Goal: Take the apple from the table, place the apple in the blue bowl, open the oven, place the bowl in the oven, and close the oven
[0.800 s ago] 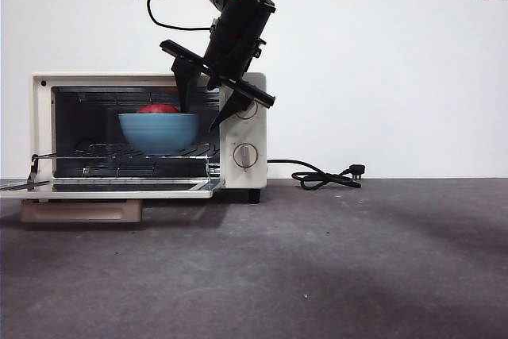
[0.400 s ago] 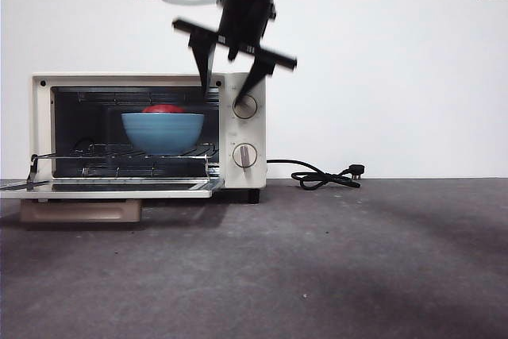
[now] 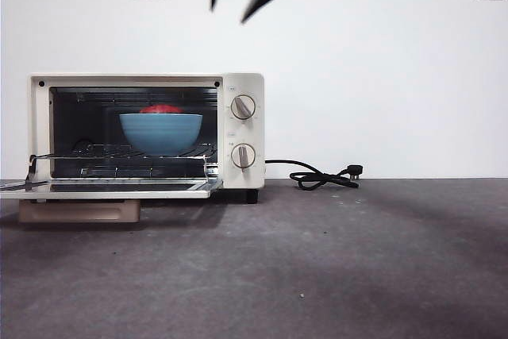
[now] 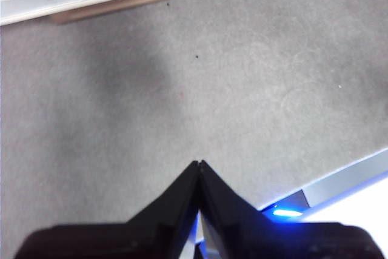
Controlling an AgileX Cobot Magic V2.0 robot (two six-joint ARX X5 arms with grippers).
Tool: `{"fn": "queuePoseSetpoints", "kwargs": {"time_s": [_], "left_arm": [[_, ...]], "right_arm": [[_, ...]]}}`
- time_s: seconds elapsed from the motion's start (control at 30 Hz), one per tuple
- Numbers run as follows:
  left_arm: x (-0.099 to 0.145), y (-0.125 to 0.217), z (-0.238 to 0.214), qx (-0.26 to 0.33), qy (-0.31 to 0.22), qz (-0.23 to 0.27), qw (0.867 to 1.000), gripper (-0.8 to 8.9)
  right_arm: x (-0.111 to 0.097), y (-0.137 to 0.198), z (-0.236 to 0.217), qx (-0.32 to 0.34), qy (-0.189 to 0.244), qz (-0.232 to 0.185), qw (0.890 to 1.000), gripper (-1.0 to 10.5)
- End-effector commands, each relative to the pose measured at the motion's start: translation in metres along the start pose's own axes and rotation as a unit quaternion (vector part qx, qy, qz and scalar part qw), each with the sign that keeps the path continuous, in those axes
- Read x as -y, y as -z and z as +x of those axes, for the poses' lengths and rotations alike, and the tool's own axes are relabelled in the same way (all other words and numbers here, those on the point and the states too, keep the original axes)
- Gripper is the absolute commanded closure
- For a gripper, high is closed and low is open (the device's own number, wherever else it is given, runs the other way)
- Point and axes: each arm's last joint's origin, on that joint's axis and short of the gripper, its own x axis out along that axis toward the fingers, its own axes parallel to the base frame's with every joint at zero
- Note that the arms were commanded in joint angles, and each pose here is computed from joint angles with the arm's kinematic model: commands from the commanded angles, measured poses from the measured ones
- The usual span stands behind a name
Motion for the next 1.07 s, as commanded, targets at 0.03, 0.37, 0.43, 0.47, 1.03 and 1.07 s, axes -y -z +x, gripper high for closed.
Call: {"fn": "queuePoseSetpoints", "kwargs": {"time_s": [0.03,0.37,0.43,0.47,1.03,1.07], "left_arm": [[-0.003,-0.008,0.011,-0.009,-0.012,0.005,1.0,8.22],[-0.044,-0.03,0.033,-0.004,-0.024,-0.063,0.998,8.22],[-0.057,-0.032,0.034,0.004,-0.019,-0.086,0.996,8.22],[-0.065,-0.033,0.035,0.01,-0.015,-0.1,0.995,8.22],[-0.174,-0.03,0.089,-0.003,0.017,-0.291,0.957,8.22],[-0.178,-0.029,0.096,-0.011,0.018,-0.296,0.955,8.22]], "right_arm": [[-0.011,-0.005,-0.037,0.034,-0.038,-0.051,0.997,7.4],[-0.041,-0.003,-0.084,0.066,-0.077,-0.117,0.988,9.5],[-0.043,-0.003,-0.095,0.073,-0.063,-0.118,0.988,9.5],[-0.043,-0.003,-0.102,0.076,-0.046,-0.121,0.989,9.5],[0.002,0.104,-0.161,-0.148,0.105,-0.211,0.961,9.5],[0.007,0.114,-0.164,-0.152,0.11,-0.211,0.959,9.5]]}}
